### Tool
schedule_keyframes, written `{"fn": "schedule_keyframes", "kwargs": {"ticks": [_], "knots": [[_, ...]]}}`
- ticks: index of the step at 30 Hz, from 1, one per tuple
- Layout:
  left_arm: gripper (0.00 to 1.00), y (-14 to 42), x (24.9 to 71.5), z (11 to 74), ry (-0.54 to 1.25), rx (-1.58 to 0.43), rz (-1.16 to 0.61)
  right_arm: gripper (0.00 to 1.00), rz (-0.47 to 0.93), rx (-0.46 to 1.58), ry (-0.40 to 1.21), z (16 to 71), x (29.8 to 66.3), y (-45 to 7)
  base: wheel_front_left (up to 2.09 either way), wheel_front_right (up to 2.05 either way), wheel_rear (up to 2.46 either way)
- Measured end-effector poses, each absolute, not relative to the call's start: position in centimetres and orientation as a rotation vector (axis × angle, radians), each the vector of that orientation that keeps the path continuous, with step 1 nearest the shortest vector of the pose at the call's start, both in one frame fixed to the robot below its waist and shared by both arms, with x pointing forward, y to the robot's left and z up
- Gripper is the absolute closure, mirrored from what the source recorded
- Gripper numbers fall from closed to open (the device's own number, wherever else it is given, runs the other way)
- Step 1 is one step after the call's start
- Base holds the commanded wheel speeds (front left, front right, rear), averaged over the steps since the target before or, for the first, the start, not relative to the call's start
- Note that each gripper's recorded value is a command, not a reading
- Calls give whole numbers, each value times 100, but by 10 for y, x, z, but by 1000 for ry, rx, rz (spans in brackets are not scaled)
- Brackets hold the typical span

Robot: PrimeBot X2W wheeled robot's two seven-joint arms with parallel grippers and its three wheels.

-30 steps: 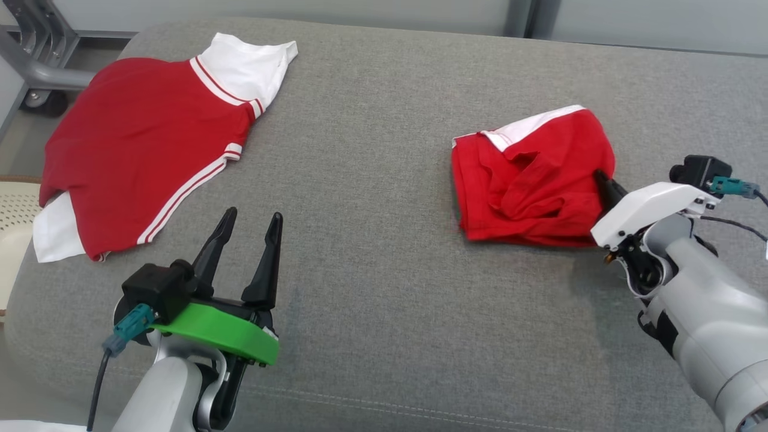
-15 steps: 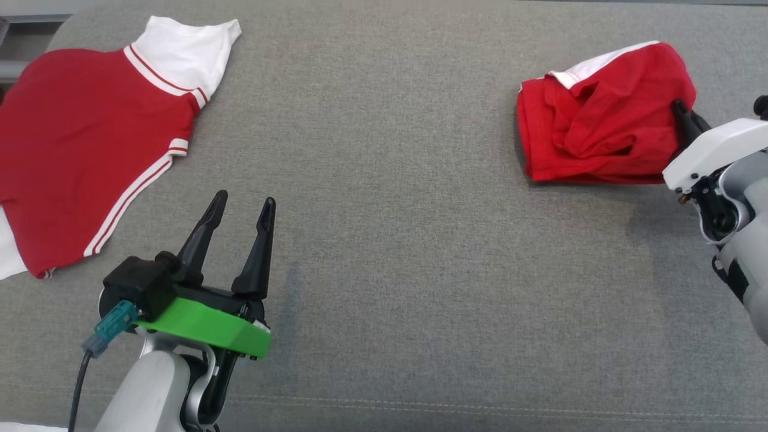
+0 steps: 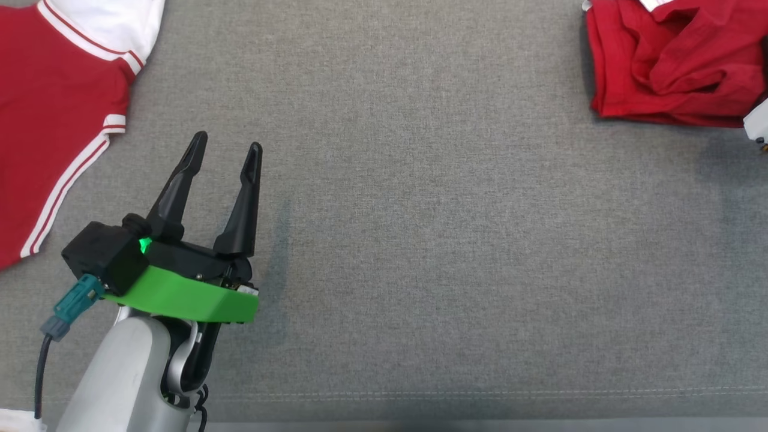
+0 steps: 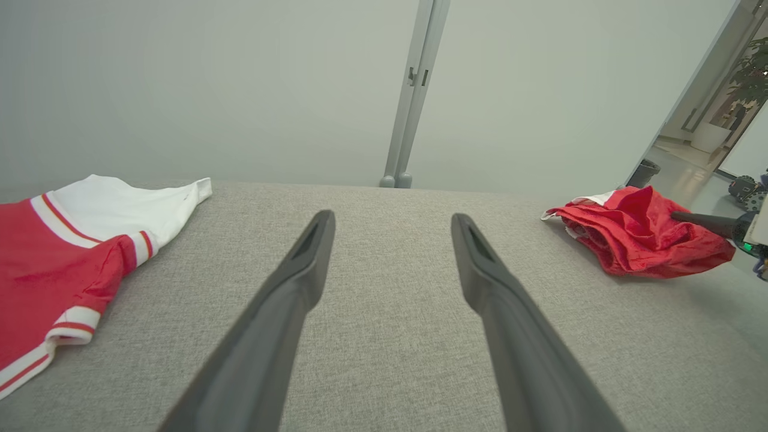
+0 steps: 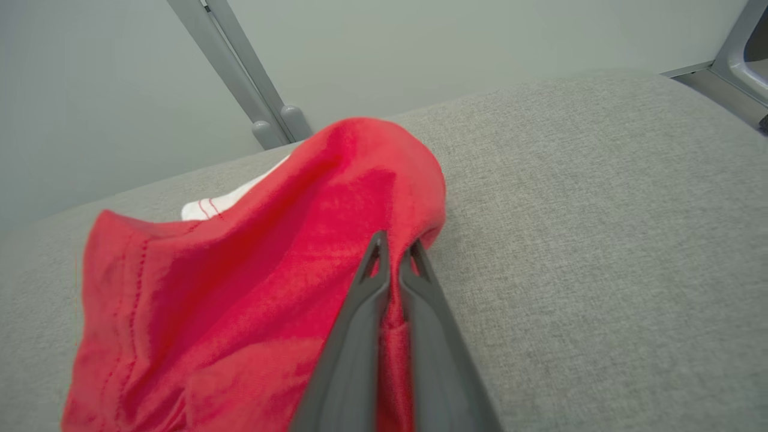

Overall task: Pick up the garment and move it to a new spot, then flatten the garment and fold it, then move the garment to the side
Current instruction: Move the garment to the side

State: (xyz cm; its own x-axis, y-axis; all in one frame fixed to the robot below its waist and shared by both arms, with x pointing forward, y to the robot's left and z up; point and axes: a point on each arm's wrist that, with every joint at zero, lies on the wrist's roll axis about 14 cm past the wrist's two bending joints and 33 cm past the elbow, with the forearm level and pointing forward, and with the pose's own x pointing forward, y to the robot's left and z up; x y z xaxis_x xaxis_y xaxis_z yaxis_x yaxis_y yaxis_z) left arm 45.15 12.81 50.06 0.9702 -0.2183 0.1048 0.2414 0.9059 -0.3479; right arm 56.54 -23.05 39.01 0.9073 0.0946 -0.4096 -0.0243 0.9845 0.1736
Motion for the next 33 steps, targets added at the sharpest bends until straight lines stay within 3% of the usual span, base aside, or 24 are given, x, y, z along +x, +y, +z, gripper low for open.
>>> {"fn": "schedule_keyframes", "kwargs": {"ticks": [11, 26, 27, 28, 29, 33], "knots": [[0, 121, 472, 491, -69, -364, -281, 100, -33, 91, 426, 378, 576, -288, 0, 0, 0], [0, 128, 478, 490, -83, -340, -277, 100, -126, 3, 434, 365, 576, -320, 0, 0, 0], [0, 128, 478, 490, -83, -340, -276, 73, -134, -2, 432, 366, 576, -321, 0, 0, 0], [0, 128, 477, 490, -83, -339, -276, 23, -141, -3, 427, 367, 576, -322, 0, 0, 0], [0, 128, 477, 491, -85, -338, -275, 0, -144, -2, 424, 368, 576, -322, 0, 0, 0], [0, 129, 476, 493, -86, -334, -273, 0, -170, 0, 405, 376, 576, -326, 0, 0, 0]]}}
